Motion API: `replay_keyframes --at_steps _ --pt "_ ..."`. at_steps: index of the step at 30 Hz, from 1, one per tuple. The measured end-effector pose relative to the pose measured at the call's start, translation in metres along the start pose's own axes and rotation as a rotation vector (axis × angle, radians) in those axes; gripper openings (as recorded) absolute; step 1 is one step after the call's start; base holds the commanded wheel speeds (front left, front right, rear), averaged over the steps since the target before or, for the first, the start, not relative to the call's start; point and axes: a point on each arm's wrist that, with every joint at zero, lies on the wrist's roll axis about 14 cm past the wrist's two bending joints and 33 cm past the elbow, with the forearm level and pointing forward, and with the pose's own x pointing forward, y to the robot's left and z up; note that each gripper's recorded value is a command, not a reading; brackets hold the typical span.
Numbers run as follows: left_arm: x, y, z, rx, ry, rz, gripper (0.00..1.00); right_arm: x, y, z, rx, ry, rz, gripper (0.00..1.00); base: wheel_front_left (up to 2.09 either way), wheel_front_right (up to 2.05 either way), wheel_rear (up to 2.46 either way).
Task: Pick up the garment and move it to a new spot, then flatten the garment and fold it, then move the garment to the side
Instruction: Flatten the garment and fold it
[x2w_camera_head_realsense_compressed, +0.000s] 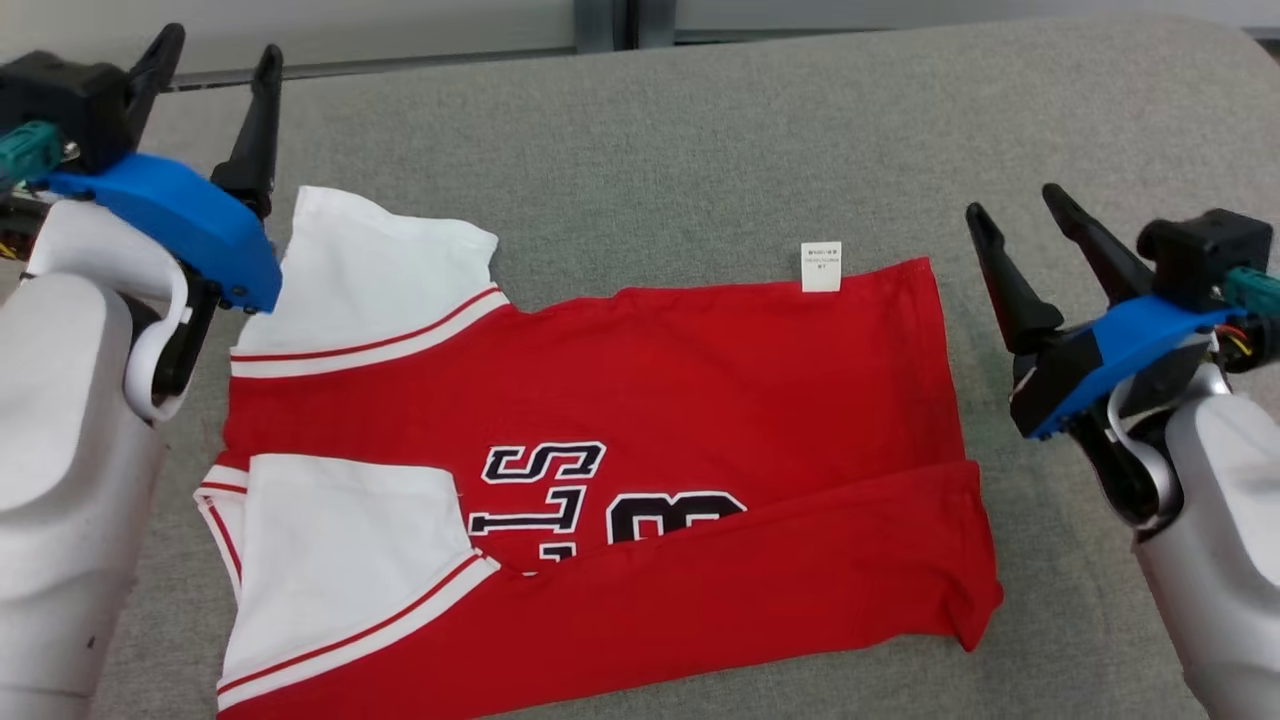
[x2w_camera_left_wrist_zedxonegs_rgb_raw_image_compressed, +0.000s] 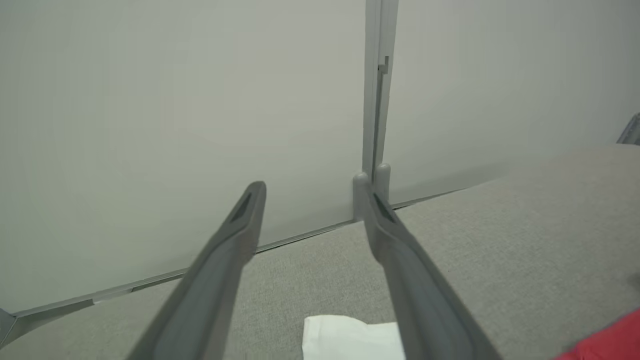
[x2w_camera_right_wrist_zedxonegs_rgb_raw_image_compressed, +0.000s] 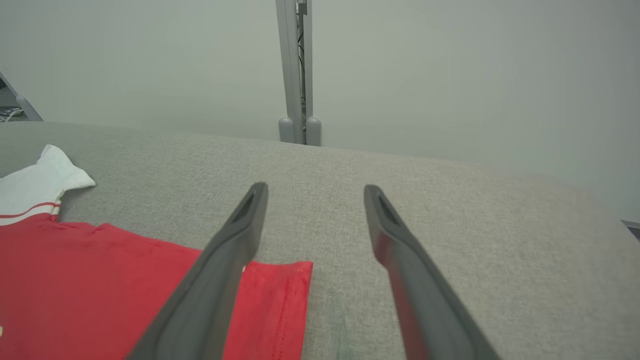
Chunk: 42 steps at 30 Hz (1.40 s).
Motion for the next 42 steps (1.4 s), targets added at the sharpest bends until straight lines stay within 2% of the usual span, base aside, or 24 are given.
replay_keyframes --at_steps 5,11,16,22,23,25,31,37,42 --pt "0.026 -0.005 -0.057 0.021 0.212 -0.058 1.00 0.023 0.006 -0.024 0.006 0.082 0.034 1.00 0.00 0.00 0.00" --pt "0.031 -0.001 -0.117 -0.022 0.430 -0.063 1.00 0.038 0.017 -0.051 0.041 0.160 0.072 1.00 0.00 0.00 0.00" --pt "0.030 0.003 -0.154 -0.042 0.532 -0.058 1.00 0.047 0.022 -0.062 0.052 0.181 0.096 1.00 0.00 0.00 0.00" --pt "0.029 0.002 -0.179 -0.122 0.606 -0.039 1.00 0.049 0.026 -0.065 0.049 0.187 0.119 1.00 0.00 0.00 0.00" --pt "0.029 0.000 -0.179 -0.144 0.607 -0.036 0.89 0.049 0.027 -0.064 0.051 0.183 0.124 1.00 0.00 0.00 0.00" --pt "0.029 -0.003 -0.179 -0.154 0.608 -0.039 0.00 0.048 0.028 -0.061 0.060 0.186 0.132 1.00 0.00 0.00 0.00" --pt "0.026 -0.008 -0.168 -0.130 0.575 -0.055 0.00 0.035 0.027 -0.059 0.083 0.222 0.146 1.00 0.00 0.00 0.00" --pt "0.027 -0.011 -0.158 -0.125 0.525 -0.068 0.00 0.026 0.014 -0.072 0.080 0.287 0.114 1.00 0.00 0.00 0.00" --pt "0.029 -0.013 -0.156 -0.120 0.506 -0.080 0.00 0.030 0.022 -0.095 0.090 0.365 0.116 1.00 0.00 0.00 0.00"
